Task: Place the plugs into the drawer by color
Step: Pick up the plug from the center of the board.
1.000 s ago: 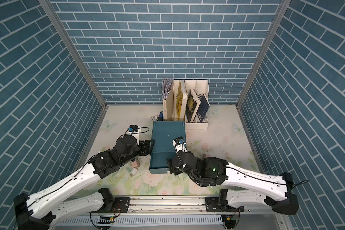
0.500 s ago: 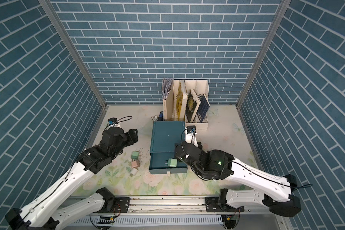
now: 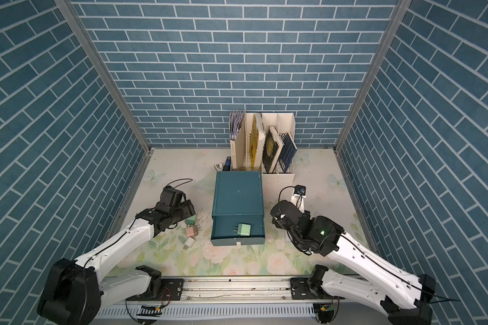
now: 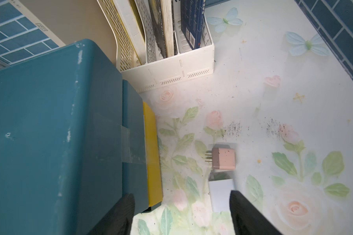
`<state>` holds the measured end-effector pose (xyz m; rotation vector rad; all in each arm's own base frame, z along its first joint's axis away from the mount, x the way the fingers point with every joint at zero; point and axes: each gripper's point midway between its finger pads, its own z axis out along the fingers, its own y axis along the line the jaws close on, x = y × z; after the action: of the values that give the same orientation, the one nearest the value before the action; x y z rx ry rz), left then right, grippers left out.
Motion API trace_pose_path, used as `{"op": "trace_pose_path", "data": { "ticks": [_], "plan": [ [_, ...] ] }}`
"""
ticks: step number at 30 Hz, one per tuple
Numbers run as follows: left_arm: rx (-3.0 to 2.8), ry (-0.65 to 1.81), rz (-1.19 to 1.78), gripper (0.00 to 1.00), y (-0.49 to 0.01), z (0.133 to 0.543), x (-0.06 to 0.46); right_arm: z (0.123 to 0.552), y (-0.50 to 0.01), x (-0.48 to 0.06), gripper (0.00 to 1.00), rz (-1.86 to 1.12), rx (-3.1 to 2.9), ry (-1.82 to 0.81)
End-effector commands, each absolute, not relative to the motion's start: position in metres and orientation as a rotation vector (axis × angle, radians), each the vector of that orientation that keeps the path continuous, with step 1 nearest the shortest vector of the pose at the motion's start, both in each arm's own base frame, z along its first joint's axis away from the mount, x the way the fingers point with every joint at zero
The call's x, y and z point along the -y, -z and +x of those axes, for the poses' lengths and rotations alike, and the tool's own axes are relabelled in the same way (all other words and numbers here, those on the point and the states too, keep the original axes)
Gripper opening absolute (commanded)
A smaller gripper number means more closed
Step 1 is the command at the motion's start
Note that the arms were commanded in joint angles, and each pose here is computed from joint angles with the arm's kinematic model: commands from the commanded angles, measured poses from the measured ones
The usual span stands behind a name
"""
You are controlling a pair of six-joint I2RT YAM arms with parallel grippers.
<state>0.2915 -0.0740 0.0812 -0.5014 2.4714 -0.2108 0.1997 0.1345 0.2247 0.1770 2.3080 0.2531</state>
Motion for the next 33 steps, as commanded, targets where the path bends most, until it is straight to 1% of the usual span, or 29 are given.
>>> {"op": "trace_pose_path", "data": {
  "ticks": [1, 4, 10, 19, 23, 27, 31, 33],
  "plan": [
    [-2.480, 0.243, -0.513, 0.83, -0.066, 0.295, 0.078, 0.197, -0.217, -0.131, 0.77, 0.225, -2.321, -0.279],
    [-2.501, 0.239, -0.523, 0.80, -0.055, 0.291, 0.078, 0.197, -0.211, -0.128, 0.77, 0.236, -2.325, -0.266],
    [-2.531, 0.251, -0.495, 0.79, -0.043, 0.286, 0.081, 0.199, -0.202, -0.132, 0.77, 0.242, -2.332, -0.290],
    [-2.569, 0.216, -0.486, 0.72, -0.027, 0.285, 0.080, 0.199, -0.197, -0.137, 0.75, 0.230, -2.347, -0.304],
    [-2.593, 0.212, -0.443, 0.66, -0.022, 0.285, 0.089, 0.199, -0.196, -0.137, 0.74, 0.231, -2.346, -0.302],
    [-2.601, 0.172, -0.397, 0.63, -0.019, 0.283, 0.096, 0.200, -0.194, -0.138, 0.73, 0.228, -2.346, -0.301],
    [-2.614, 0.143, -0.384, 0.54, -0.014, 0.280, 0.095, 0.201, -0.195, -0.142, 0.72, 0.213, -2.349, -0.310],
    [-2.615, 0.117, -0.385, 0.46, -0.012, 0.280, 0.092, 0.201, -0.195, -0.142, 0.72, 0.209, -2.346, -0.306]
  ]
}}
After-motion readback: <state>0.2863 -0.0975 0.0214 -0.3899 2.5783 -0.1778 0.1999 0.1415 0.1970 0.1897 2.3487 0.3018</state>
